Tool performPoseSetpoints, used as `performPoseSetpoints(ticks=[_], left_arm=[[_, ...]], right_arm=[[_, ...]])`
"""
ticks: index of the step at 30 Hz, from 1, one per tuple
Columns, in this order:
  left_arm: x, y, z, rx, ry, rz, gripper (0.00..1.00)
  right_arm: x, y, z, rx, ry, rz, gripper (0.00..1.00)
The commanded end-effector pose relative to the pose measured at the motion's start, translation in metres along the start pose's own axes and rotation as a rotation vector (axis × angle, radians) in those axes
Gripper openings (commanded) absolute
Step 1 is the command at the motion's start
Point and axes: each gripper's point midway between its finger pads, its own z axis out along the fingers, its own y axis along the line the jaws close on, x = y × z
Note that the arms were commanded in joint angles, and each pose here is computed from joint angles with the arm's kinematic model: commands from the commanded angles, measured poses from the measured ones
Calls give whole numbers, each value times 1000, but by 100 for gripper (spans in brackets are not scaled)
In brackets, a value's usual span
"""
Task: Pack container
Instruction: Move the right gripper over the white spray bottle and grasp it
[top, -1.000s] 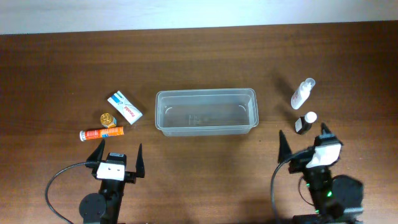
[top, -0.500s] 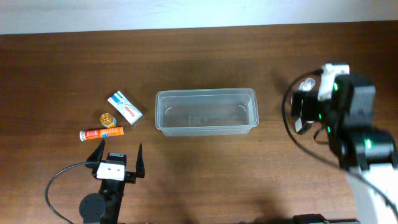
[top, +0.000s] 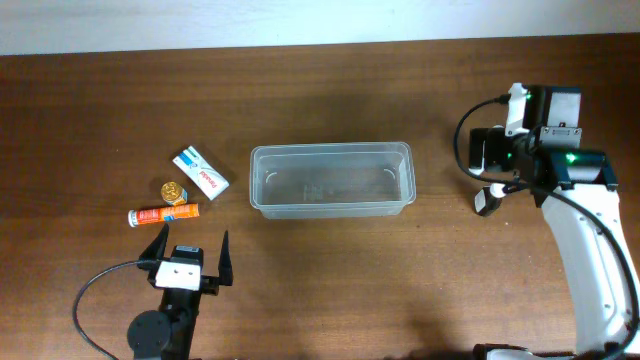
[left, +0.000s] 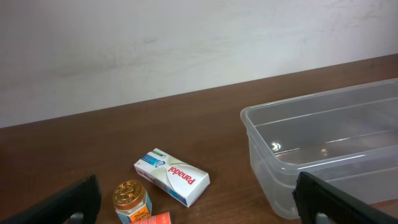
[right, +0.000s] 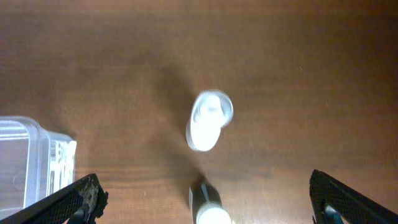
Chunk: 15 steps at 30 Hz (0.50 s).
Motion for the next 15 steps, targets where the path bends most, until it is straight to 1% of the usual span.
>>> performPoseSetpoints(ticks=[1, 5, 15], left_arm=[[2, 2, 0, -11, 2, 20, 99], [2, 2, 0, -11, 2, 20, 99], [2, 2, 0, -11, 2, 20, 99]], right_arm=[[-14, 5, 9, -87, -38, -40, 99], [-14, 1, 32, -105, -26, -21, 99], [8, 11, 92, -169, 81, -5, 100]])
